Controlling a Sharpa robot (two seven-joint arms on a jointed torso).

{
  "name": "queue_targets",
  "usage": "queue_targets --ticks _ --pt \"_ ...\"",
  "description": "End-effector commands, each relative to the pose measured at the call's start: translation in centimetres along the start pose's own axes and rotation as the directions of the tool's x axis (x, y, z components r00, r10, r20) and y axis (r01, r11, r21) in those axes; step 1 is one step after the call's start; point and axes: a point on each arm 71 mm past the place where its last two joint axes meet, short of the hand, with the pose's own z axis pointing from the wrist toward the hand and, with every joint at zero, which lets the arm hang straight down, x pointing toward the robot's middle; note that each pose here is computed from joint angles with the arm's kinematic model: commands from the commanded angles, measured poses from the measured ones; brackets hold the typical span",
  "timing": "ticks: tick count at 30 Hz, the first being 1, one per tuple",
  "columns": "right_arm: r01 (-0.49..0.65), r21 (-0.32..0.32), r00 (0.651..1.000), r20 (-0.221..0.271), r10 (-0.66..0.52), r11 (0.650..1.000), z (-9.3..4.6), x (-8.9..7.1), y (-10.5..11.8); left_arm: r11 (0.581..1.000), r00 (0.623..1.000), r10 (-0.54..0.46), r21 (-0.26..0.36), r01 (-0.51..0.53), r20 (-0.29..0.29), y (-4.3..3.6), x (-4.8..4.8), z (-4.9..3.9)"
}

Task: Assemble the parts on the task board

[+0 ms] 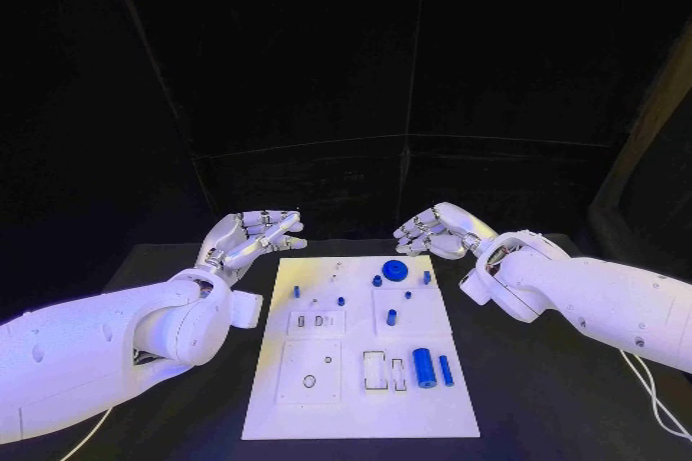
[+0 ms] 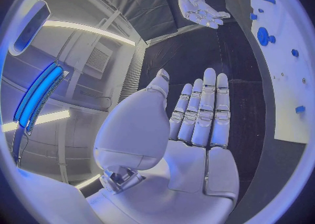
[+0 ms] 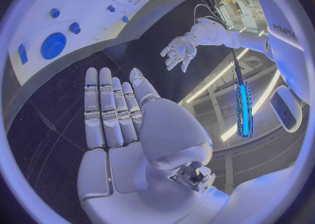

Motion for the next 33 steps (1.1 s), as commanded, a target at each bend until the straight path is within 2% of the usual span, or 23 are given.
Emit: queue_targets --ticks 1,7,13,22,33 --pt "0.270 0.032 0.960 -0.091 -0.266 0.962 0.5 0.4 0.1 1.000 0.997 -0.016 0.015 0.018 -0.079 -0.47 1.08 -0.35" --pt "0.440 0.025 0.892 -0.132 -0.433 0.898 1.7 0.8 0.8 0.999 0.993 -0.036 0.011 0.038 -0.111 -1.00 2.03 -1.00" --pt "0.526 0.014 0.840 -0.164 -0.518 0.850 2.7 1.4 1.4 0.999 0.991 -0.045 0.011 0.047 -0.128 -1.44 2.52 -1.23" --pt "0.565 -0.009 0.811 -0.176 -0.557 0.825 3.7 2.0 2.1 0.999 0.989 -0.050 0.006 0.052 -0.138 -1.55 2.88 -1.20" --pt "0.587 -0.005 0.789 -0.222 -0.573 0.810 4.3 2.5 2.1 0.999 0.988 -0.053 0.001 0.054 -0.147 -1.65 2.96 -1.06"
